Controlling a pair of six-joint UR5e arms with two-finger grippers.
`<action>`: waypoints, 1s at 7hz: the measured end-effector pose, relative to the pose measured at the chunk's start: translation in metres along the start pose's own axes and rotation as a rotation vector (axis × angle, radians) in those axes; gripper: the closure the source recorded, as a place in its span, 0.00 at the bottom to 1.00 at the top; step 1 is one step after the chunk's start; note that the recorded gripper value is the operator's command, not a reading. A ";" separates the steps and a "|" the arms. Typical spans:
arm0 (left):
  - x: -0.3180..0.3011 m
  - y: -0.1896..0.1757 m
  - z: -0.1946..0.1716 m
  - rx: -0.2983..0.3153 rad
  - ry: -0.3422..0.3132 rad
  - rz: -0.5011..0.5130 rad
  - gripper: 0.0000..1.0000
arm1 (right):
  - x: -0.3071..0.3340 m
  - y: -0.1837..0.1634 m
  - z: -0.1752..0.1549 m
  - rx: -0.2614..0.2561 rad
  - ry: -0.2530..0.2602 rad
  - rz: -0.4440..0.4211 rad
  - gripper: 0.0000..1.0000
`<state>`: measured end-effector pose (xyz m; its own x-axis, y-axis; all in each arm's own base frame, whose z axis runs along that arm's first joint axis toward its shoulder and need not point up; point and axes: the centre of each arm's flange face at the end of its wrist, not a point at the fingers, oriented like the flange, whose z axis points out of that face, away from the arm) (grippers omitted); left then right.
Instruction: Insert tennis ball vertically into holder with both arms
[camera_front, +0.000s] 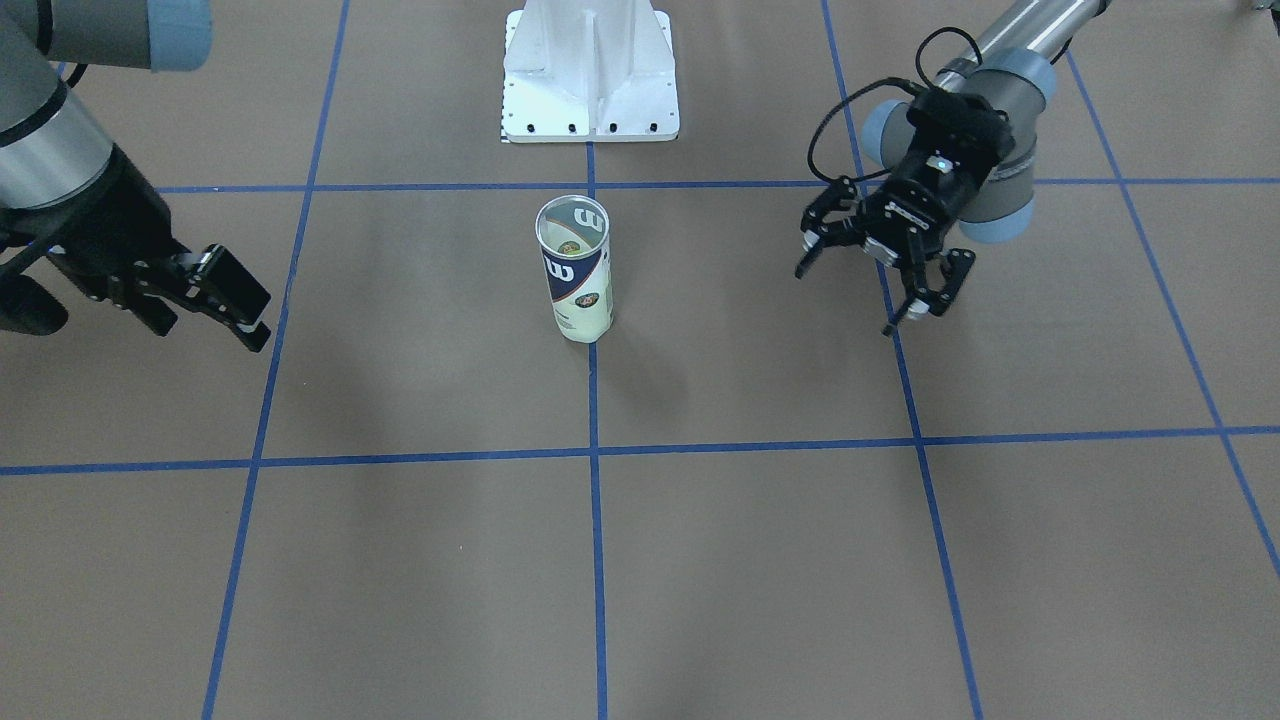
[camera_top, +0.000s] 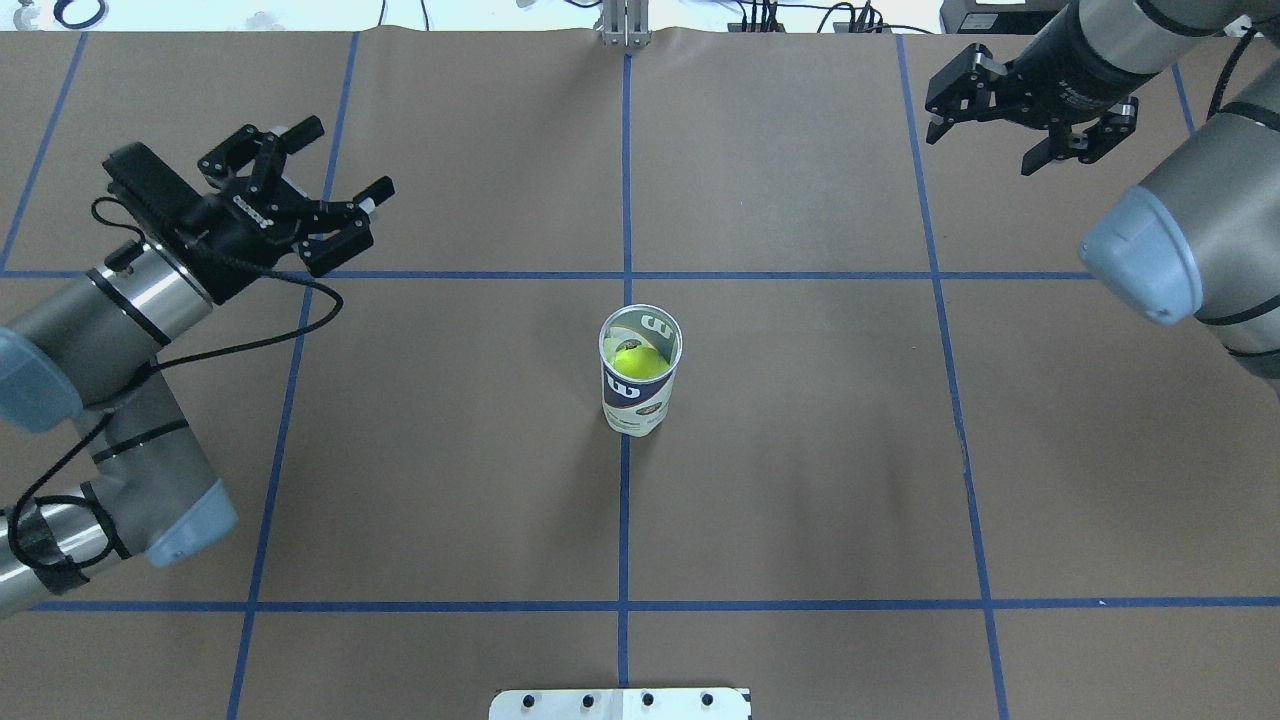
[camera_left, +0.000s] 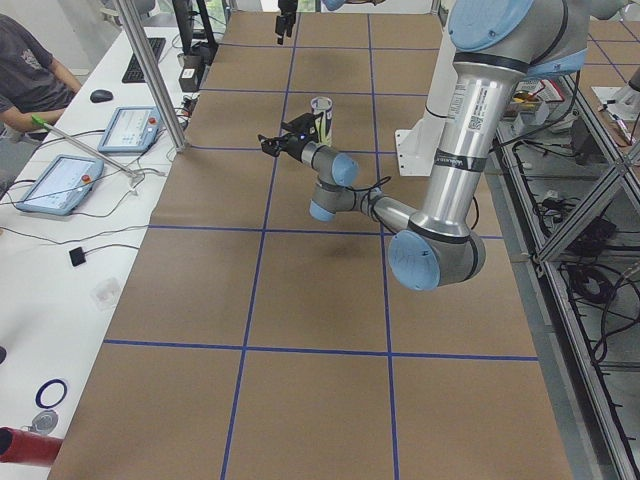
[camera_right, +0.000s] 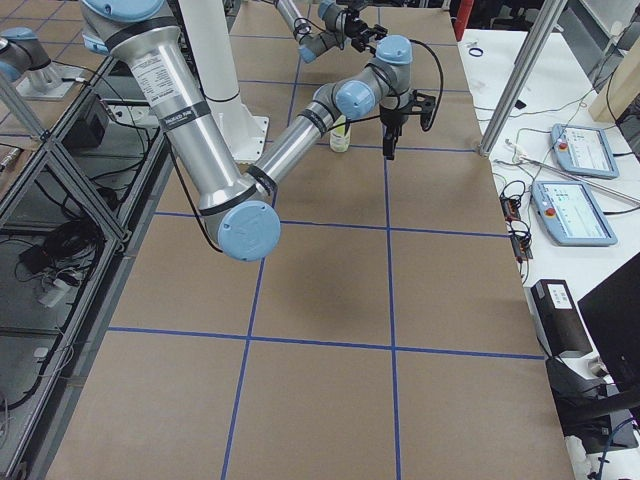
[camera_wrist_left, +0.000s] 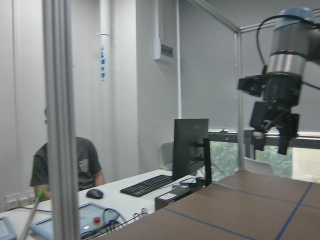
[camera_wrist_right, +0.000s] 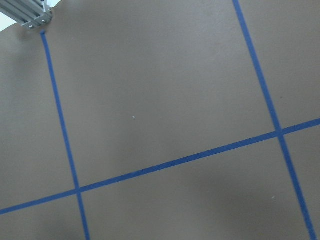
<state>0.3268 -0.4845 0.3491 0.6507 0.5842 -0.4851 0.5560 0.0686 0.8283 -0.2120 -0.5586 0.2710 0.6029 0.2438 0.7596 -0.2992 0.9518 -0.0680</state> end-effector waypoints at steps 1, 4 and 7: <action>-0.035 -0.010 0.020 -0.123 -0.076 0.022 0.07 | 0.023 -0.013 0.000 0.013 0.026 -0.025 0.00; -0.134 -0.027 0.048 -0.556 -0.236 -0.045 0.09 | 0.077 -0.050 0.009 0.023 0.094 -0.072 0.00; -0.236 -0.039 0.020 -0.857 -0.406 -0.302 0.19 | 0.140 -0.076 0.022 -0.004 0.156 -0.124 0.00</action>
<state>0.1620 -0.6408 0.4256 0.7598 0.1358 -0.6358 0.2703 0.8234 0.4989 -0.1206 -0.6010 0.3967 0.7420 0.1506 0.6533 -0.2131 0.9769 0.0169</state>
